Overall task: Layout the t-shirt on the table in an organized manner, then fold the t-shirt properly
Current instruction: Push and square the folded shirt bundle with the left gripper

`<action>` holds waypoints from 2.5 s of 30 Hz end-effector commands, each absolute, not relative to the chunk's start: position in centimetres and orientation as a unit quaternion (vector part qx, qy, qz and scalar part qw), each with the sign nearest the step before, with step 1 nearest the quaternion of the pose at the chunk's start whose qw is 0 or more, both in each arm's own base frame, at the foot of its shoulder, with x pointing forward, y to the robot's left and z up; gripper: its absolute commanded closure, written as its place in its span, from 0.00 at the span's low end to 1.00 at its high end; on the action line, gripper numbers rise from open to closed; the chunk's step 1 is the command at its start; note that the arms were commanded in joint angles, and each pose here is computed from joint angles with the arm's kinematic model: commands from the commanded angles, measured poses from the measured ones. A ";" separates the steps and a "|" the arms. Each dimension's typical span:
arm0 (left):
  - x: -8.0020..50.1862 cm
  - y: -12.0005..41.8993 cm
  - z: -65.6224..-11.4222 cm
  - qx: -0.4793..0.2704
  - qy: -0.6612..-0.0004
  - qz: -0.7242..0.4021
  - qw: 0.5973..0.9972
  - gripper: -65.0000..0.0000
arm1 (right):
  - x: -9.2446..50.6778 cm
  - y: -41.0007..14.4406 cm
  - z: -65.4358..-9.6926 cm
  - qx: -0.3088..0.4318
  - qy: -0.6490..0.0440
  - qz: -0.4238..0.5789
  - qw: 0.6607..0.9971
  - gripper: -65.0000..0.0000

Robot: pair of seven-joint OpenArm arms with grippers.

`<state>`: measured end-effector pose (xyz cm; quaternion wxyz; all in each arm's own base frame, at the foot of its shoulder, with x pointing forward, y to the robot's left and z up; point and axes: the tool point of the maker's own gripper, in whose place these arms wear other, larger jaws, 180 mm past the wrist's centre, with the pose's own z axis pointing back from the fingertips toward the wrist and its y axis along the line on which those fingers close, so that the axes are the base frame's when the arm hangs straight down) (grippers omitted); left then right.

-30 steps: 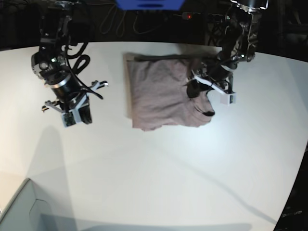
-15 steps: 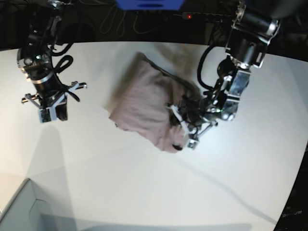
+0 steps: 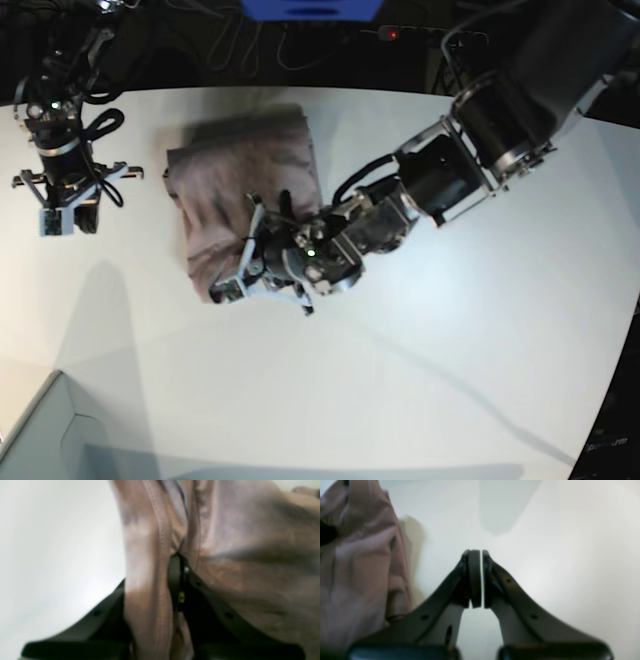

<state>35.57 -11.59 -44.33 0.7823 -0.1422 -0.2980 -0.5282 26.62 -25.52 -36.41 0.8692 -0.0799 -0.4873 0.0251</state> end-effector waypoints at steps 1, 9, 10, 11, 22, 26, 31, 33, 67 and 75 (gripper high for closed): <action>36.7 -13.1 -42.7 -0.148 -0.316 -0.537 0.768 1.00 | 27.1 -25.8 -35.0 -0.082 -0.512 0.024 0.855 1.00; 34.3 -15.9 -43.3 -0.158 -0.287 -0.605 0.725 1.00 | 24.8 -27.2 -36.1 -0.096 -0.491 0.004 0.866 1.00; 34.2 -16.5 -43.2 -0.154 -0.293 -0.616 0.715 1.00 | 24.6 -27.3 -36.2 -0.096 -0.490 0.004 0.866 1.00; 34.3 -16.8 -43.1 -0.148 -0.299 -0.624 0.706 1.00 | 24.5 -27.3 -36.3 -0.096 -0.488 0.004 0.868 1.00; 33.7 -16.1 -44.3 -0.126 -0.294 -0.644 0.695 1.00 | 24.3 -27.2 -36.5 -0.096 -0.484 0.003 0.870 1.00; 33.9 -15.5 -44.5 -0.122 -0.292 -0.643 0.698 1.00 | 24.2 -26.8 -36.7 -0.092 -0.484 -0.002 0.870 1.00; 33.9 -15.4 -44.5 -0.121 -0.291 -0.643 0.699 1.00 | 24.2 -26.7 -36.7 -0.090 -0.484 -0.004 0.871 1.00; 33.9 -15.4 -44.5 -0.121 -0.291 -0.643 0.699 1.00 | 24.2 -26.7 -36.7 -0.090 -0.484 -0.004 0.871 1.00; 36.7 -14.5 -42.6 -0.121 -0.310 -0.603 0.725 0.44 | 24.1 -26.3 -37.0 -0.084 -0.483 -0.008 0.871 1.00; 38.1 -15.2 -38.2 -0.118 -0.370 -0.611 0.689 0.43 | 23.4 -26.3 -37.4 -0.085 -0.475 -0.007 0.876 1.00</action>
